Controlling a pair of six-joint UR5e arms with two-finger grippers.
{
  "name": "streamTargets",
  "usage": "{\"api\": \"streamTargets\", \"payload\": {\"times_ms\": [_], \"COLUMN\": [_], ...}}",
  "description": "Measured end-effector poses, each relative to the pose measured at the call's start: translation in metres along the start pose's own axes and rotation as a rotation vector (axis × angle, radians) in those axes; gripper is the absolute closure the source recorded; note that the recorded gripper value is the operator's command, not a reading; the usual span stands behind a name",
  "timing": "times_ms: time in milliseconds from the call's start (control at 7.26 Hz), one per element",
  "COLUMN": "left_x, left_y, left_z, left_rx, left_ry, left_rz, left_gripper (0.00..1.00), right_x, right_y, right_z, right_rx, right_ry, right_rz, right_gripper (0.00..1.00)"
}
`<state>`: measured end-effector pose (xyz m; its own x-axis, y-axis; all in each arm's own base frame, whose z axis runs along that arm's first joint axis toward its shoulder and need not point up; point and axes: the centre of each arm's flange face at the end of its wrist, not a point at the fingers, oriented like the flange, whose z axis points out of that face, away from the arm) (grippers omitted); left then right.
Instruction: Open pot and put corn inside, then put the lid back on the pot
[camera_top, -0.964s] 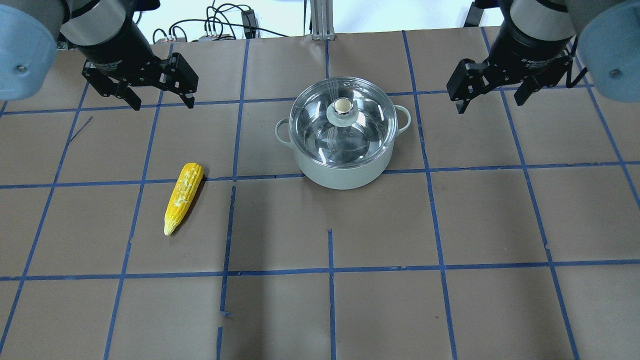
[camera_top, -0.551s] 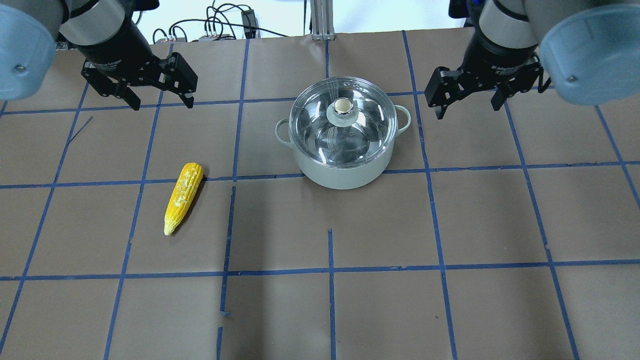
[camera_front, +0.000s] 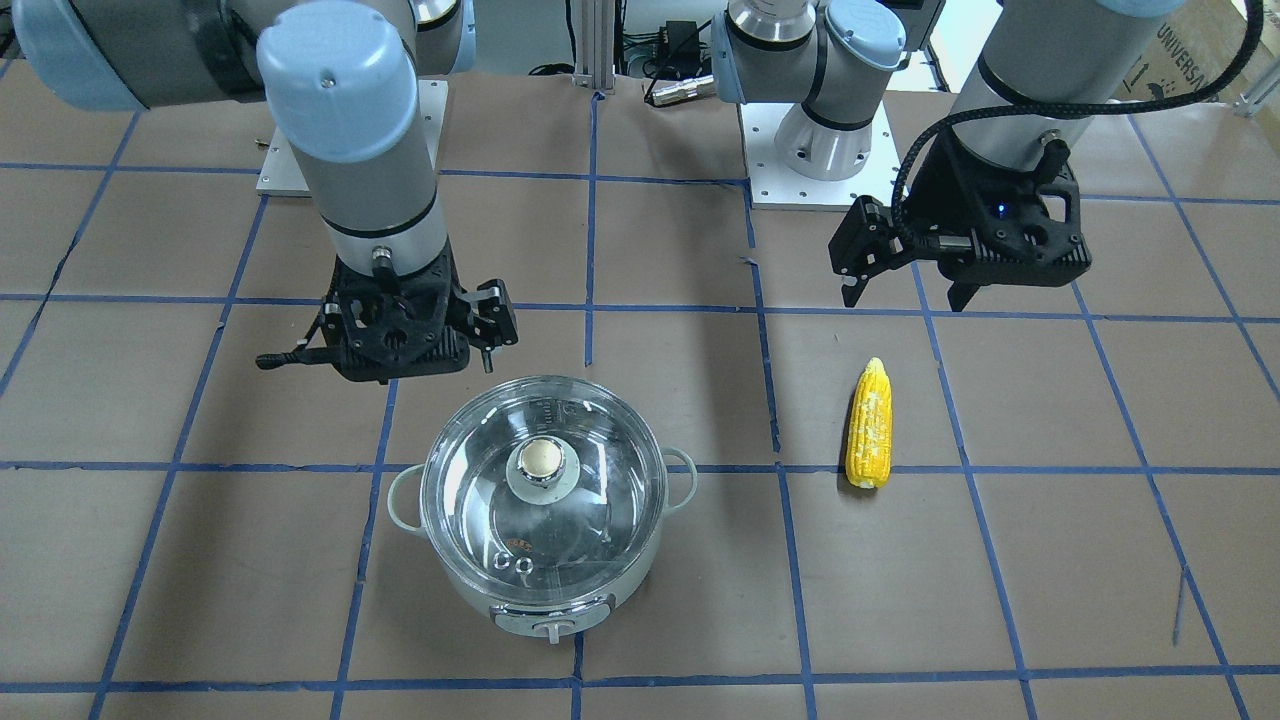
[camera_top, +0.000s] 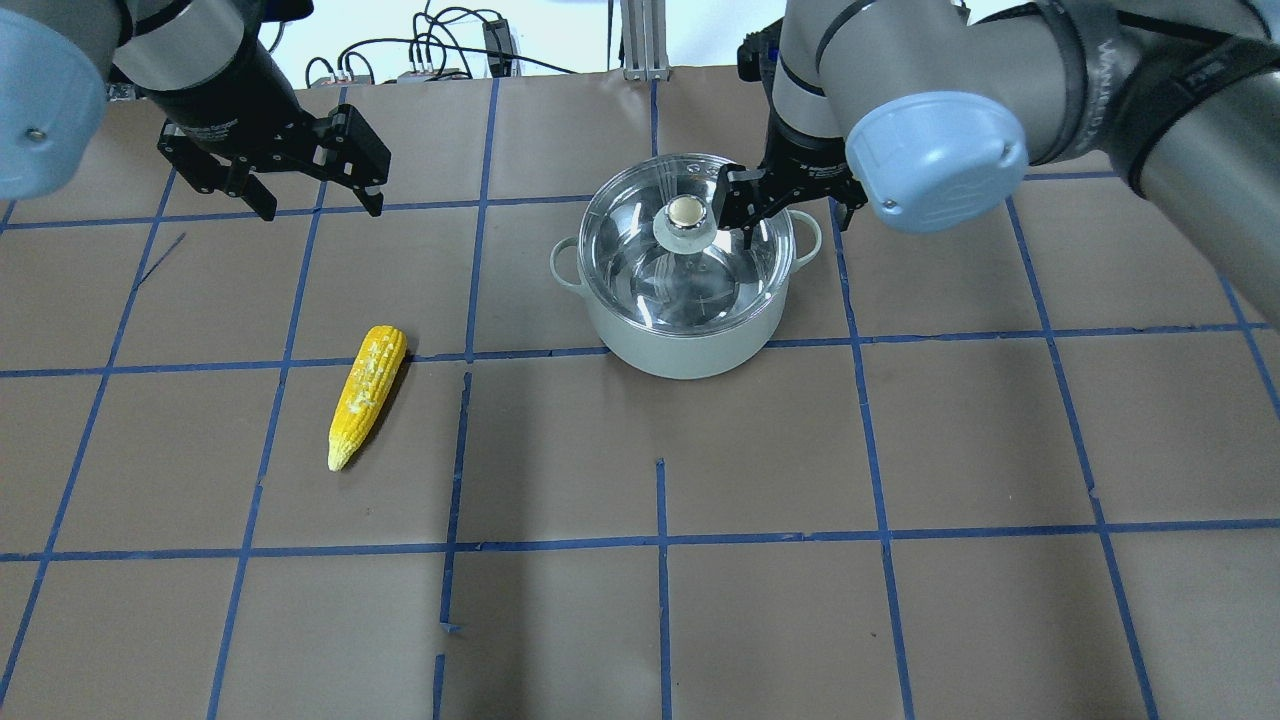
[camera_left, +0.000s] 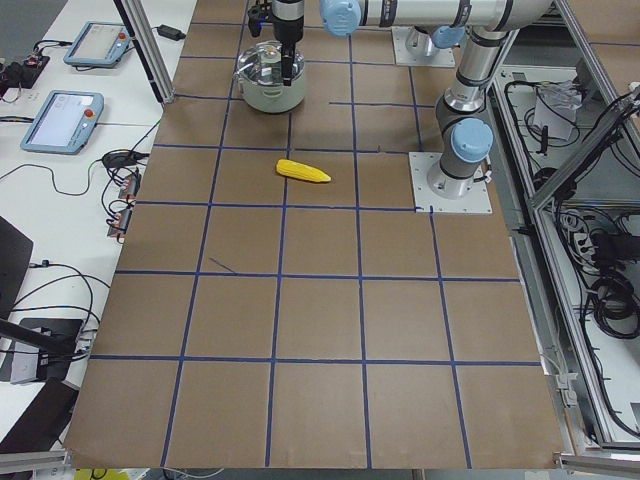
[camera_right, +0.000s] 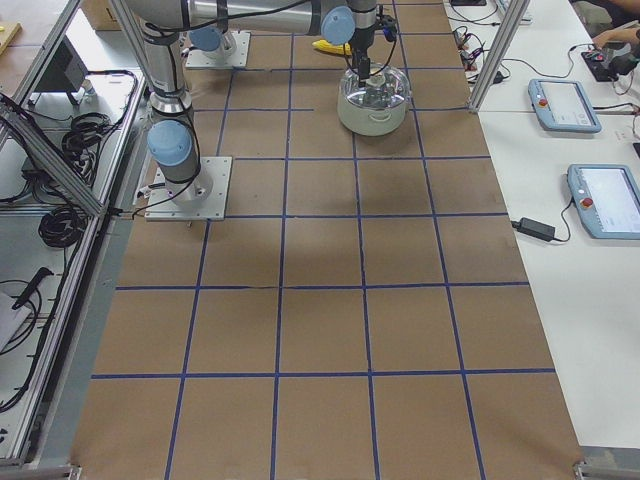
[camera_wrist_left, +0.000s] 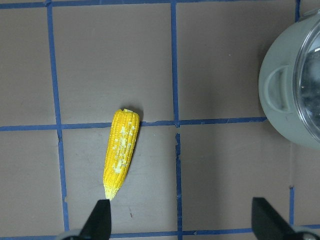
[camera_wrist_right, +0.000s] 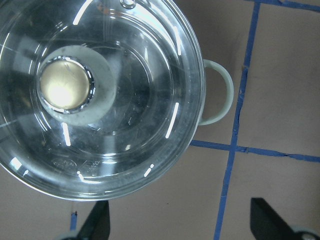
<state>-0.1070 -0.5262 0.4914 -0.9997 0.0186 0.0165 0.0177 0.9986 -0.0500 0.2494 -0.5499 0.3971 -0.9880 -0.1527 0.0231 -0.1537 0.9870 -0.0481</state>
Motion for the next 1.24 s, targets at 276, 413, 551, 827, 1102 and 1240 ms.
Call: {"api": "streamTargets", "payload": {"times_ms": [276, 413, 551, 827, 1102, 1240], "left_x": [-0.002, -0.003, -0.003, -0.011, -0.02, -0.022], "left_y": [0.0, -0.001, -0.002, -0.004, -0.005, -0.005], "left_z": [0.001, 0.003, 0.005, 0.008, 0.008, 0.008], "left_rx": [-0.002, -0.004, -0.008, -0.012, -0.012, -0.012], "left_ry": [-0.001, 0.0, 0.0, 0.002, 0.004, 0.002], "left_rz": [0.008, 0.012, 0.013, 0.003, 0.003, 0.005], "left_gripper": [0.0, 0.0, 0.0, 0.0, 0.0, 0.0], "right_x": [-0.023, -0.036, -0.047, -0.062, -0.068, -0.069], "right_y": [-0.025, -0.032, -0.035, -0.042, -0.052, -0.06], "right_z": [0.028, 0.036, 0.039, 0.042, 0.05, 0.051], "right_rx": [-0.006, 0.006, 0.014, 0.021, 0.02, 0.025], "right_ry": [-0.001, -0.004, -0.01, -0.017, -0.015, -0.014], "right_rz": [0.019, 0.019, 0.021, 0.013, 0.008, 0.008], "right_gripper": [0.0, 0.0, 0.0, 0.0, 0.0, 0.0]}}
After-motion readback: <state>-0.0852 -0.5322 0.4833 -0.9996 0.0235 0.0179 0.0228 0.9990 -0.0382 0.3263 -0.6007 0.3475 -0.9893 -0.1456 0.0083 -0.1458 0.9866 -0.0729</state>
